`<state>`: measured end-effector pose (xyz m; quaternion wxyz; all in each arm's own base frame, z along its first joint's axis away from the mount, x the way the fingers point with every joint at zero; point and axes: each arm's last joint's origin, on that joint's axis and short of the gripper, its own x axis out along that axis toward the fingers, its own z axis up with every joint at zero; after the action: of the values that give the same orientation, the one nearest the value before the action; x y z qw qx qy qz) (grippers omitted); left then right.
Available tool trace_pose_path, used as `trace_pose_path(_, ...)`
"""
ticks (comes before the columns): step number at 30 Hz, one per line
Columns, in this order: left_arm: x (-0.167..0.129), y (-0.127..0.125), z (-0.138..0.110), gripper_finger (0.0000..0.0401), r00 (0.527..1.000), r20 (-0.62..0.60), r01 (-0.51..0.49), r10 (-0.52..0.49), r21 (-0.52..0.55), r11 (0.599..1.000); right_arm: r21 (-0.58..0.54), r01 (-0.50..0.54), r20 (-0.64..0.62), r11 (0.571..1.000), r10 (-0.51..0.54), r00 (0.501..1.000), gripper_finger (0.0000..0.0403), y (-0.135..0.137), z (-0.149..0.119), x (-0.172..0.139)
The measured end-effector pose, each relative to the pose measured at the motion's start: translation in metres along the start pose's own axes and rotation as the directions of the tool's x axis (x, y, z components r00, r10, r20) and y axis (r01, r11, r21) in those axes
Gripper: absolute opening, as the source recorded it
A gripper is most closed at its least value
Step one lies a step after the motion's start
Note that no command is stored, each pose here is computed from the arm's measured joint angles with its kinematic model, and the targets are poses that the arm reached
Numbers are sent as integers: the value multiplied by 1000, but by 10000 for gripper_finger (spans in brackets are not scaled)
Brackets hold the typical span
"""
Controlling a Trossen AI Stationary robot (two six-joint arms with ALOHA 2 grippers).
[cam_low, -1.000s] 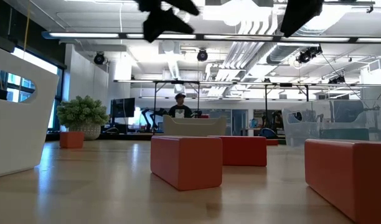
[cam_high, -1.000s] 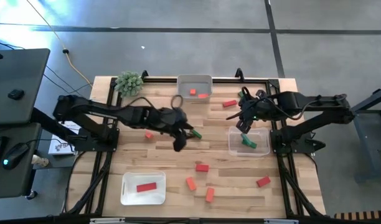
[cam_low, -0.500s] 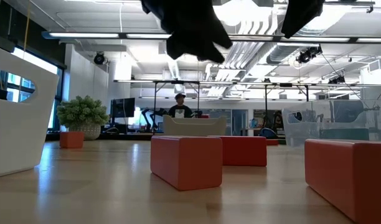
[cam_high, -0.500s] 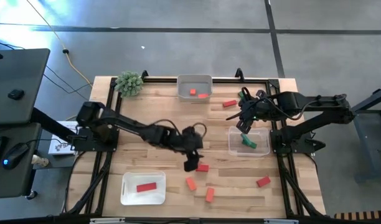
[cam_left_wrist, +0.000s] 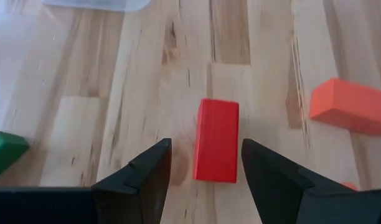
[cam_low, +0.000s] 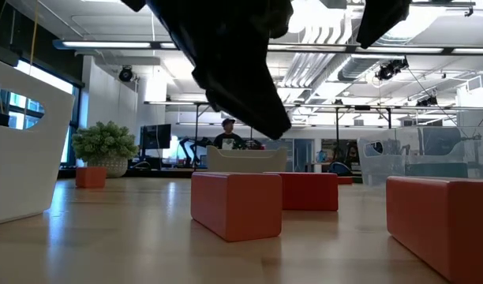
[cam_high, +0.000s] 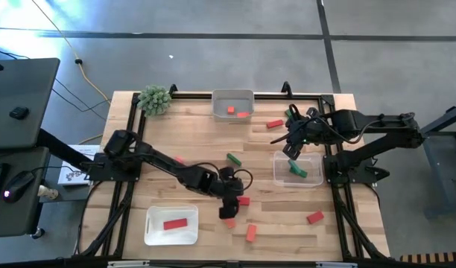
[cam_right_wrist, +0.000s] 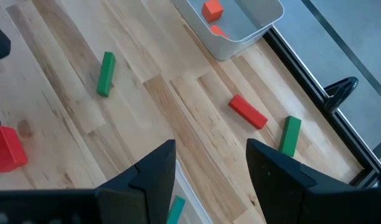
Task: Sort & place blocks by color
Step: Put the red wooden block into the white bin
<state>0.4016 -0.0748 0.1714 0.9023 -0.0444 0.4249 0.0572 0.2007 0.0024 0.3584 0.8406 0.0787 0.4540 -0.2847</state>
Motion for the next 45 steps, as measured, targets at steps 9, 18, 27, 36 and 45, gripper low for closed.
trace_pose_path(9,22,-6,-11,184,999,-31,33,-33,10,999,1,0,1,1000,0,1000,185,0,0,0)
trace_pose_path(18,31,-7,-13,184,1000,-17,22,-22,9,1000,0,0,0,1000,0,1000,185,0,0,0)
trace_pose_path(27,45,-7,-23,184,999,-48,12,-12,-1,1000,0,-1,-2,1000,1,1000,185,0,0,0)
trace_pose_path(36,45,-6,-22,107,999,-46,7,-6,20,1000,0,-11,-8,1000,11,1000,185,0,0,0)
trace_pose_path(45,38,-6,-19,104,998,-52,33,-34,-24,999,0,-13,-8,1000,13,1000,185,0,0,0)
